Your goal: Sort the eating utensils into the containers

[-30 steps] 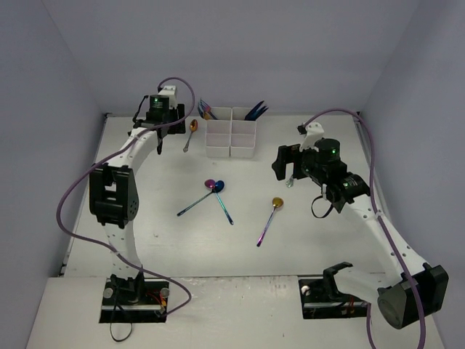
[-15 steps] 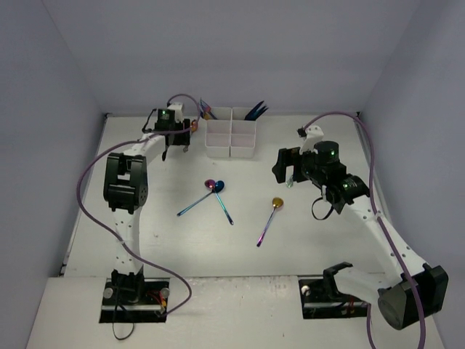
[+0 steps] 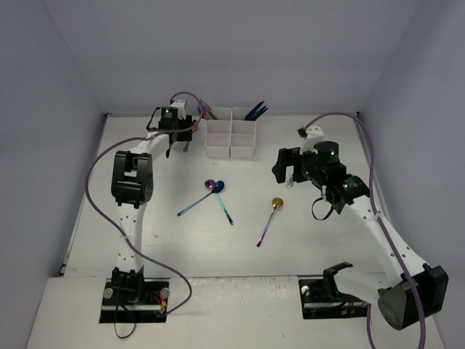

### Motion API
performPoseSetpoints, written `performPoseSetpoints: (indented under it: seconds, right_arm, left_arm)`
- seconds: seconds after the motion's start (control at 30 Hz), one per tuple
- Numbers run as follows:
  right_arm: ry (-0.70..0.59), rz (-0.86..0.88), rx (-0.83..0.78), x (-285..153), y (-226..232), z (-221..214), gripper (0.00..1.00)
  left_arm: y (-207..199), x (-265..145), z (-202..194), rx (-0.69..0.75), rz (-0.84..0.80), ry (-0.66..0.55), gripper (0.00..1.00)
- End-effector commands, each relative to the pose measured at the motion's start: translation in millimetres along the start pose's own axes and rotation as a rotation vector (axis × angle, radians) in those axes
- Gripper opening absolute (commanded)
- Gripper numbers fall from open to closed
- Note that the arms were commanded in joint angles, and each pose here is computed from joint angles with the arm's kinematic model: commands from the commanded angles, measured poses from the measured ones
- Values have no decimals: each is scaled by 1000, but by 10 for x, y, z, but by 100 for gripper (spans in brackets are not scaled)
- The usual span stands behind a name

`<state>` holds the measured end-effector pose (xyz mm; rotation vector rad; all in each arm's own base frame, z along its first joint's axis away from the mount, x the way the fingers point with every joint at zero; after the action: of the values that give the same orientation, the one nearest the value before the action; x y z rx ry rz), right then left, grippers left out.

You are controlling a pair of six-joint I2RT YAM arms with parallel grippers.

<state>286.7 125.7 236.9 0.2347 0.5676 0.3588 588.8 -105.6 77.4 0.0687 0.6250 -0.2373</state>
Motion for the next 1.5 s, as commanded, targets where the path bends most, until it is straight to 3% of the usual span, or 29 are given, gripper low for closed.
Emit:
performPoseSetpoints:
  seconds: [0.0,0.2,0.43,0.7,0.83,0.93,1.13,1.27,1.47]
  right_arm:
    - [-44,15,8,2,26,100,100]
    - [-43,22,8,11,41,118,100]
    - [-44,36,3,21,67,154,100]
    - [-47,66,8,-14,134,163,100]
    - [-35,79,9,-19,155,101,100]
    - [-19,89,13,-9,174,36,100]
    - [-17,94,-1,-9,188,29,100]
    - [-14,102,-3,-12,197,22,100]
    - [-8,112,-8,-22,205,-7,100]
  left_arm:
    - [-33,13,151,-6,9,3,49]
    - [-60,10,9,-46,19,57,36]
    - [-120,-232,-293,-129,25,157,1]
    - [-287,-1093,-686,-289,35,239,0]
    - [-438,-1460,-1208,-320,42,339,0]
    - [-541,-1659,-1344,-313,47,353,0]
    - [-545,-1792,-1502,-284,89,409,1]
    - [-473,-1816,-1449,-268,144,429,15]
    - [-410,-1706,-1295,-244,176,437,22]
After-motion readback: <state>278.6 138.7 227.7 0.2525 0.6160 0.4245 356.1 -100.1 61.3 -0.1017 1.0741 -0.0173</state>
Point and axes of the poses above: each gripper's point midway between its finger pads, its own x axis out along the fingers, its own y axis along the line the jaws close on, z = x × y, the point moved 4 cm from there along -x, back along the fingers, and after that the axes turned 8 degrees about x, right-handed, at the moved point
